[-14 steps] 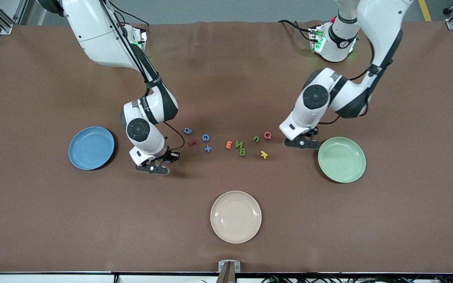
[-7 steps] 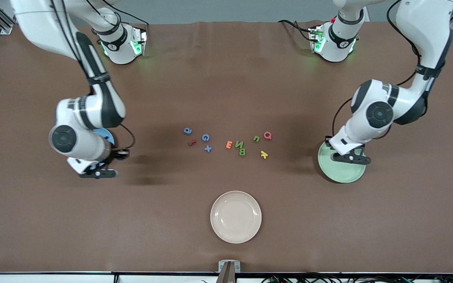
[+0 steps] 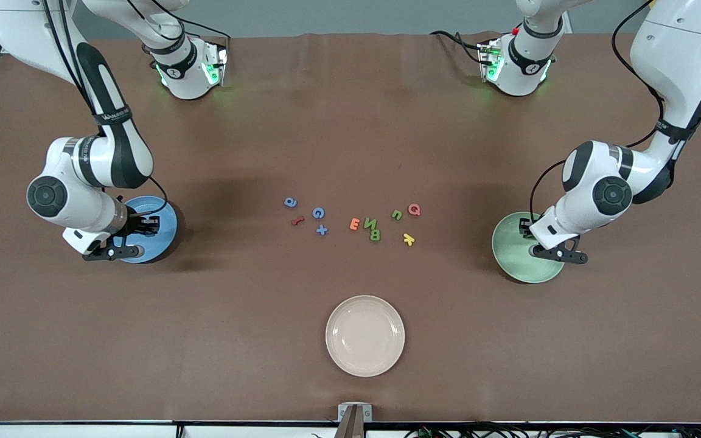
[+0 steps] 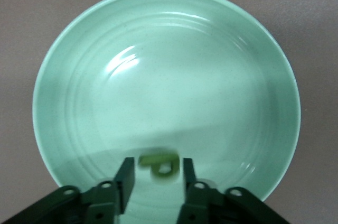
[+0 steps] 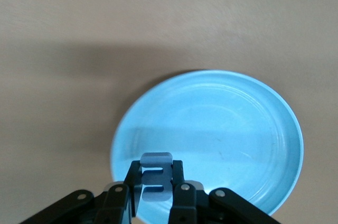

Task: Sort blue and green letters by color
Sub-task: 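Carry the green letter to the green plate while the right gripper carries E, then release both letters and reach both grippers back to the letter pile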

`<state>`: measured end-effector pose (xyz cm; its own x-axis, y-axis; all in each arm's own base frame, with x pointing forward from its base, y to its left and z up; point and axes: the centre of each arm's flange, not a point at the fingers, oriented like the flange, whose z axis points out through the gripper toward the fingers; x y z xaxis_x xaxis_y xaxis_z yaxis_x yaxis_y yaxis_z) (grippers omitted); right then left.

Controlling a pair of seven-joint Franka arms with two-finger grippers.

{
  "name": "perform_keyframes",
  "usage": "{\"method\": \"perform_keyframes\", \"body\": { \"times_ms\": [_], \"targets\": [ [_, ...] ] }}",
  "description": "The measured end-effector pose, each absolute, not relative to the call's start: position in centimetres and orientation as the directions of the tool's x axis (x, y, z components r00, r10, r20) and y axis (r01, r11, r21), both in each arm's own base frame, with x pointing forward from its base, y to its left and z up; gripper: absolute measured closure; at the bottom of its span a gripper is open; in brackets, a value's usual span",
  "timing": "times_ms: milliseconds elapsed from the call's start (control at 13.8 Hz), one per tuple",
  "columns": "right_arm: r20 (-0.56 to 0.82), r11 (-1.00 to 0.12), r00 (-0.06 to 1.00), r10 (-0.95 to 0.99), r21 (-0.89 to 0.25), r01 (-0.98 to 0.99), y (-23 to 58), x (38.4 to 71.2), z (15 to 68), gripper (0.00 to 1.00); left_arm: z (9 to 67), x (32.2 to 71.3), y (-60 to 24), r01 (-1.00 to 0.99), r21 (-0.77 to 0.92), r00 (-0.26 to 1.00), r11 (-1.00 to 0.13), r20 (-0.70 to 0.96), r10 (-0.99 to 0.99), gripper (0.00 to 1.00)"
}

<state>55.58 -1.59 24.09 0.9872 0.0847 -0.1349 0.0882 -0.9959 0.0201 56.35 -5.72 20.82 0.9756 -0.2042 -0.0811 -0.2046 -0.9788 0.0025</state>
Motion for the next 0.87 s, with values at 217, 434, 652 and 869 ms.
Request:
{"method": "perform_keyframes", "body": {
  "times_ms": [217, 434, 652, 869],
  "targets": [
    [-0.139, -0.997, 0.988, 0.075, 0.02, 0.078, -2.4, 54.6, 23.0, 0.46, 23.8, 57.3, -6.6, -0.216, -0.021, 0.973, -0.976, -0.084, -0.213, 0.19],
    [-0.143, -0.997, 0.987, 0.077, 0.016, 0.08, -2.1, 54.5, 23.1, 0.17, 29.3, 57.9, -11.9, -0.173, -0.049, 0.982, -0.984, -0.089, -0.168, 0.0],
    [-0.148, -0.999, 0.988, 0.038, 0.017, 0.041, 0.3, 54.7, 24.5, 0.0, 31.5, 56.3, -18.9, -0.091, -0.045, 0.994, -0.995, -0.071, -0.088, 0.0],
    [-0.139, -0.999, 0.99, -0.039, 0.024, -0.036, 7.7, 54.1, 26.4, 0.0, 30.6, 53.9, -25.1, -0.001, -0.041, 0.997, -0.999, -0.073, 0.002, 0.0]
  ]
}}
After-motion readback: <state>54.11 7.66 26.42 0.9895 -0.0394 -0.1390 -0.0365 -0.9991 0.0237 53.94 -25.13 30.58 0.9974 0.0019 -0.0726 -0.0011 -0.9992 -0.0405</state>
